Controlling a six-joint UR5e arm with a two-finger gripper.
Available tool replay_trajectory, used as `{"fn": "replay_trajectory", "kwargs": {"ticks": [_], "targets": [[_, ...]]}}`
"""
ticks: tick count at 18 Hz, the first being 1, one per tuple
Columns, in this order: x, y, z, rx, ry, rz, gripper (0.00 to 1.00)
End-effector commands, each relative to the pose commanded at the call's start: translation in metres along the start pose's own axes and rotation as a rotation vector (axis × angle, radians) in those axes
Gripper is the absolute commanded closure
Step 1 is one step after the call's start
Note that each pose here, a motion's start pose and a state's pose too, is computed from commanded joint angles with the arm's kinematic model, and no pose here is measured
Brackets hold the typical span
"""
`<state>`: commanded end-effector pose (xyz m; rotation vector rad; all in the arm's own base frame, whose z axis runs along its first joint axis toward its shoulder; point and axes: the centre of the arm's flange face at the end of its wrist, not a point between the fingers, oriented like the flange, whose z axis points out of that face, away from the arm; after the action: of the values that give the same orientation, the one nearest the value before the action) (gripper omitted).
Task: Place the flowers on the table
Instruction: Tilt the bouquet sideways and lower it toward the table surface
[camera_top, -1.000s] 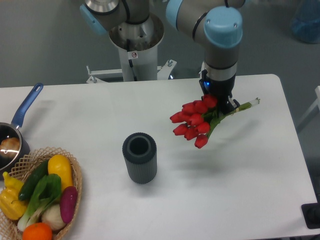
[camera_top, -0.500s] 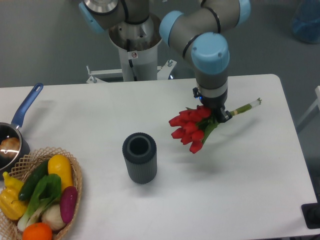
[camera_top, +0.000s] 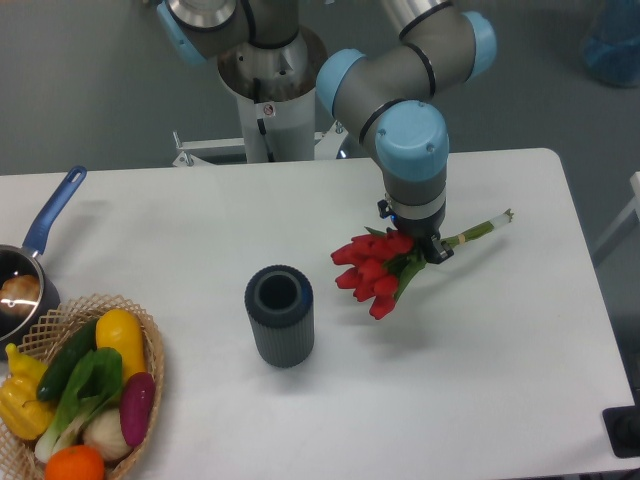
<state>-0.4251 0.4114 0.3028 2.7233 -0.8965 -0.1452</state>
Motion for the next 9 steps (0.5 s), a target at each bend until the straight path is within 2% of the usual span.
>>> {"fn": "replay_trajectory", "kwargs": {"ticks": [3,9], "targets": [[-0.001,-0.01,0.003,-0.053,0.007,0.026,0.66],[-0.008,-0.019,0.021,-0.047,0.009,0.01,0.66]]}}
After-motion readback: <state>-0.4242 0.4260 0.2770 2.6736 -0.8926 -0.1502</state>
